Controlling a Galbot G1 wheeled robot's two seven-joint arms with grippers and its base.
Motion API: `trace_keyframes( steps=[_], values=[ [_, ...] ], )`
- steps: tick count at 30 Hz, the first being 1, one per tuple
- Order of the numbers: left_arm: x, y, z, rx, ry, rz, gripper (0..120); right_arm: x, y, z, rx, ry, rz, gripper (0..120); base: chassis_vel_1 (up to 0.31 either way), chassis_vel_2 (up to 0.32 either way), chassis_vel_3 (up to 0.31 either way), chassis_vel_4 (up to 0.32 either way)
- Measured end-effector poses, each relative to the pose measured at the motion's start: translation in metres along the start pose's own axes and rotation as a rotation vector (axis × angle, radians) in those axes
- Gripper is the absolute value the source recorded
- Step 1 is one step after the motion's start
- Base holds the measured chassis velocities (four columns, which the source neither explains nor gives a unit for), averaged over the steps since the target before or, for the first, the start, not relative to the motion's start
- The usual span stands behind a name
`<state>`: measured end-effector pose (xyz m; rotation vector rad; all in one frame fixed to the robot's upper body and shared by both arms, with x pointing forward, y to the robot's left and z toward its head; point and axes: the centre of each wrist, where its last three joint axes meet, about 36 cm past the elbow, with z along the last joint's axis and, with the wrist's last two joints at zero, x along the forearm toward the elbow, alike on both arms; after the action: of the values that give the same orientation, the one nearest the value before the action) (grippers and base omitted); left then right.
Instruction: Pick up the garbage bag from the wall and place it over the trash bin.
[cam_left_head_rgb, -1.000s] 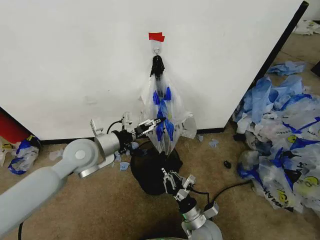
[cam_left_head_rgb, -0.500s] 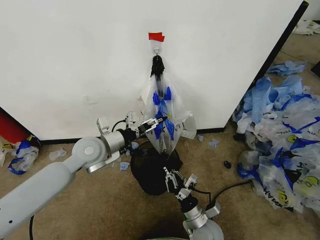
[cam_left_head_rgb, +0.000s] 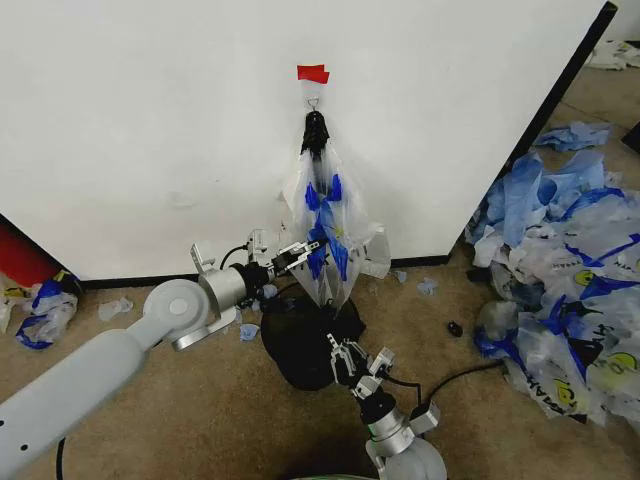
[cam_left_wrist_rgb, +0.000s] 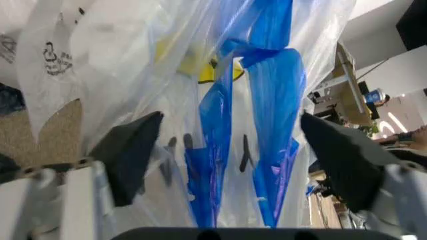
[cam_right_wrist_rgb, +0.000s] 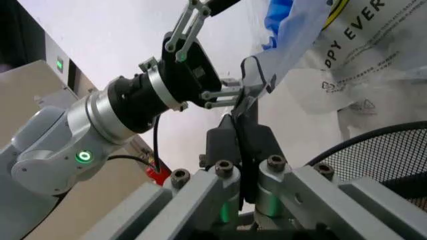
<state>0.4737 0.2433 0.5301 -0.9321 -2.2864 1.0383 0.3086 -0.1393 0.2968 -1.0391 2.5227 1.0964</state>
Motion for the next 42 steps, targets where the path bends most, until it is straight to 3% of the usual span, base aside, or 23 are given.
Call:
trace_keyframes(
  steps=[9, 36, 40, 42],
  values=[
    [-0.001, -0.002, 0.002, -0.001, -0.002, 0.006, 61, 0.000, -0.001, 0.000, 0.002, -0.001, 0.001, 0, 0.000, 0.000, 0.000, 0.000],
    [0.002, 0.004, 0.011, -0.002, -0.001, -0.005, 57, -0.001, 0.001, 0.002, 0.000, -0.001, 0.000, 0, 0.000, 0.000, 0.000, 0.000],
    [0.002, 0.005, 0.011, -0.002, -0.001, -0.006, 50, -0.001, 0.001, 0.002, -0.001, -0.002, 0.000, 0, 0.000, 0.000, 0.000, 0.000],
    [0.001, 0.005, 0.012, -0.002, 0.000, -0.008, 38, -0.001, 0.001, 0.002, -0.001, -0.002, 0.000, 0, 0.000, 0.000, 0.000, 0.000]
  ],
)
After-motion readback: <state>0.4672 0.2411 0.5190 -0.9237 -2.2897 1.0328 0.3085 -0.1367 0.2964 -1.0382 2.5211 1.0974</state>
